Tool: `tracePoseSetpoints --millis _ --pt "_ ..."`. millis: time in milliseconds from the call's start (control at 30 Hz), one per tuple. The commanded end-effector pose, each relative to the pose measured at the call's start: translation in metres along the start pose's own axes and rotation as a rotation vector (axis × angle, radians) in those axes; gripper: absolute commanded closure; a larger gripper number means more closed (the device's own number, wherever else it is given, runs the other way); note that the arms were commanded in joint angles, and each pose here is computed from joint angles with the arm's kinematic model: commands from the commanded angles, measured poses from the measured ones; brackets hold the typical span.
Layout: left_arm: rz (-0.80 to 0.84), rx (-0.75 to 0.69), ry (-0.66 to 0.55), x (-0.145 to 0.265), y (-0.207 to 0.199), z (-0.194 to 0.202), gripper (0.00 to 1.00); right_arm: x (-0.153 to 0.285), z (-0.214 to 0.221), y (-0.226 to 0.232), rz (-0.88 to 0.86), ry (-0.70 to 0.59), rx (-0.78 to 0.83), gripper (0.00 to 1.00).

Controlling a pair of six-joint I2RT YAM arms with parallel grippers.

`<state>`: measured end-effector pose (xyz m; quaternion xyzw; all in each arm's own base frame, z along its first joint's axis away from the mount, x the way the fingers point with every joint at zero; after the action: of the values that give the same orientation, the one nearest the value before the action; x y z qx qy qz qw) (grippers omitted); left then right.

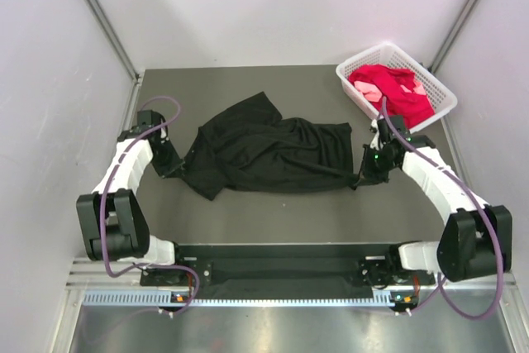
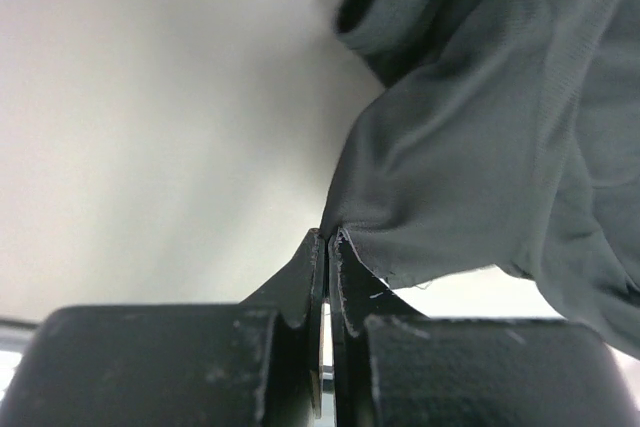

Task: Fold and stack the t-shirts
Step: Flatten the tshirt out

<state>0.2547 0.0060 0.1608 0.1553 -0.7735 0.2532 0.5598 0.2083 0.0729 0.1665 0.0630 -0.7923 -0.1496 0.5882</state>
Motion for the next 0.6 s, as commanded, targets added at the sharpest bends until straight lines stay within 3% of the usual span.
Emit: tracePoseSetpoints --millis 0,100,233,333,500,567 --pt "-0.096 -0.012 -0.067 0.018 0.009 -0.004 1.00 0.004 0.007 0.003 -0.115 0.135 0.014 1.00" --pt "-0.130 -0.019 -0.086 0.022 0.014 -0.003 1.00 0.001 0.023 -0.003 -0.180 0.142 -0.074 0.97" --pt "-0.147 -0.025 -0.101 0.024 0.016 -0.003 1.00 -0.011 0.042 -0.023 -0.179 0.162 -0.212 0.85" --pt "-0.148 -0.026 -0.091 0.023 0.016 -0.003 1.00 -0.010 0.037 -0.036 -0.131 0.131 -0.268 0.88" --pt "-0.130 -0.028 -0.080 0.021 0.014 -0.004 1.00 -0.008 0.029 -0.040 -0.078 0.136 -0.211 0.95" --pt "-0.112 -0.030 -0.074 0.020 0.012 -0.003 1.00 -0.007 0.030 -0.023 -0.096 0.140 -0.110 0.88"
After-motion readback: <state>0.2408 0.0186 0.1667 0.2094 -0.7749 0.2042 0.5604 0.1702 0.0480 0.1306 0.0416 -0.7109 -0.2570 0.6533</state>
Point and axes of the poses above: each gripper's point midway between its finger pads, its own x axis back along the fingers, its own y axis along the line the jaws close on, z = x × y, the point moved 8 cm from there along x, back along the fingers, and after that the axes turned 3 degrees about x, right-handed, at the moved point
